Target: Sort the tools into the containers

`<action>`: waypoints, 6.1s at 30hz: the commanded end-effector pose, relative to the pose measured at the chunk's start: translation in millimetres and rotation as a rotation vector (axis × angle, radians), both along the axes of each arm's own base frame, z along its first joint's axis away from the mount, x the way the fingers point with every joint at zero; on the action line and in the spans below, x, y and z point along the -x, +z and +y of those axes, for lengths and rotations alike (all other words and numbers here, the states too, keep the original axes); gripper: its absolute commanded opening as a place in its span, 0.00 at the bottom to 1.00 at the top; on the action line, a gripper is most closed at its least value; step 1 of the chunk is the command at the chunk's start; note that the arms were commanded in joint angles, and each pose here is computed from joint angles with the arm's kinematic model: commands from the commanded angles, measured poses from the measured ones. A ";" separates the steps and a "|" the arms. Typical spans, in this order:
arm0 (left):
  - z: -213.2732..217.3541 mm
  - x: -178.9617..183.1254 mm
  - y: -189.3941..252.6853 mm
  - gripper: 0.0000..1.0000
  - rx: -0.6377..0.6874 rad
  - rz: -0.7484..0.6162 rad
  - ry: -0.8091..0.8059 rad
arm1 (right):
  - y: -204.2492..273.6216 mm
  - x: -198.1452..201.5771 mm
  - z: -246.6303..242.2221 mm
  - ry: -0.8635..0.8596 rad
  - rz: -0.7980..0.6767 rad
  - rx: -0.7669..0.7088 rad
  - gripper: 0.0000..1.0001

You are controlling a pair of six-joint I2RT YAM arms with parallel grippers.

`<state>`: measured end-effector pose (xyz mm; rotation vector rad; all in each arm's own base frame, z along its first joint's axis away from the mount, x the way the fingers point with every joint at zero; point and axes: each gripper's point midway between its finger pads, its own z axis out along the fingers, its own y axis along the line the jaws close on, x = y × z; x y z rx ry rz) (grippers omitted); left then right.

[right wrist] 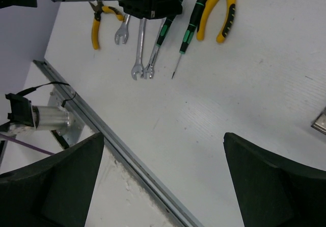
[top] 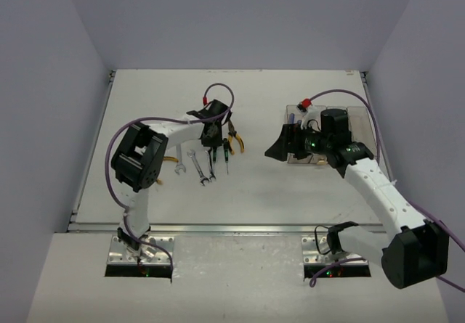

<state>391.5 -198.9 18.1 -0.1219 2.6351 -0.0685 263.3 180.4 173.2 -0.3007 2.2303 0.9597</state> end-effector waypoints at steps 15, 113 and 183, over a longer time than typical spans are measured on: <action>-132.9 76.4 223.9 0.00 0.887 -0.359 -0.134 | 16.5 -19.3 101.3 0.149 -0.051 -0.266 0.78; -137.4 127.9 183.3 0.00 0.987 -0.341 -0.519 | 35.8 -51.2 61.1 -0.061 -0.055 -0.321 0.71; 38.6 77.6 109.6 0.93 0.078 -0.206 0.233 | 14.8 -51.0 -33.7 -0.259 0.033 0.253 0.99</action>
